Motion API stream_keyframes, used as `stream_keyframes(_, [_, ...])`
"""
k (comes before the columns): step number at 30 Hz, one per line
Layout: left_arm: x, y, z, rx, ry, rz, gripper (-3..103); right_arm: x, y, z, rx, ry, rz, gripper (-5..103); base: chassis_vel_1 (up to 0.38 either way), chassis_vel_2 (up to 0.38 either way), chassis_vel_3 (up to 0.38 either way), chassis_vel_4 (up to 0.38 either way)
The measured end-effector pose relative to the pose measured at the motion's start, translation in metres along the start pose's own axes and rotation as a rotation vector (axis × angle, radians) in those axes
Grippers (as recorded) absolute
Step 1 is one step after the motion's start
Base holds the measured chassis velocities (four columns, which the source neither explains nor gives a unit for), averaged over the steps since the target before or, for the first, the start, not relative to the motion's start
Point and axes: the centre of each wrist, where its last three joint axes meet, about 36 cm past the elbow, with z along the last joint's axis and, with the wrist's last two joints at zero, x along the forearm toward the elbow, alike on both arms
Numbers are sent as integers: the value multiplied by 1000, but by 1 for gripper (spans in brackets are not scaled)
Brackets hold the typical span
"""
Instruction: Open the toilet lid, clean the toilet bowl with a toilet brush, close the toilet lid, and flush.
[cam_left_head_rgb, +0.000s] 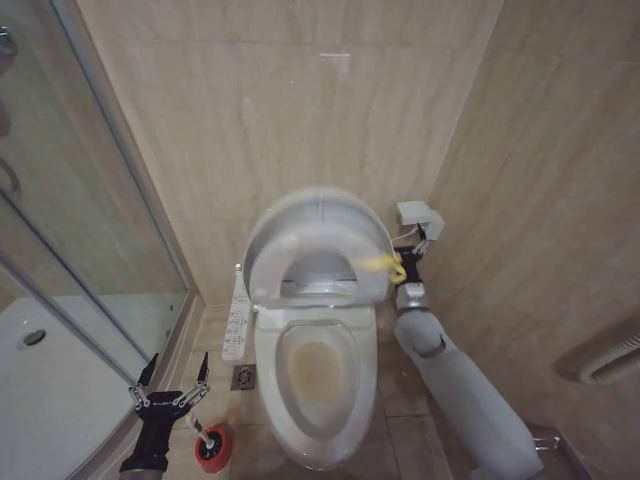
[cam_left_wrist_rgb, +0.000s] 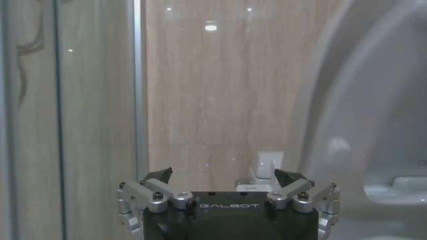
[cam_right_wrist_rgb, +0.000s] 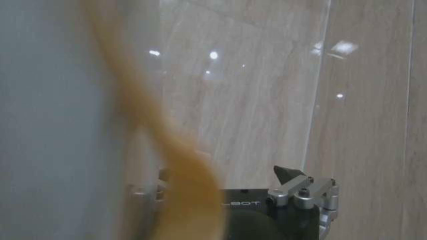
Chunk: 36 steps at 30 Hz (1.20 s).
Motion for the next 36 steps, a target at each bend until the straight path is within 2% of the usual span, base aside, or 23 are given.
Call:
stream_keyframes(10, [0,0,0,0,0,0,100,53,-14,3,-11,66,30,100,0,0,0,0])
stream_keyframes(14, [0,0,0,0,0,0,100,75,-28,-2,-11,81,67,100,0,0,0,0])
stream_keyframes(20, [0,0,0,0,0,0,100,106,-37,-11,-11,110,94,100,0,0,0,0])
stream_keyframes(27, [0,0,0,0,0,0,100,153,-27,-30,-36,152,114,100,0,0,0,0])
stream_keyframes(29, [0,0,0,0,0,0,100,160,-21,-41,-61,159,129,100,0,0,0,0])
stream_keyframes(36, [0,0,0,0,0,0,100,168,-17,-50,-79,158,137,100,0,0,0,0])
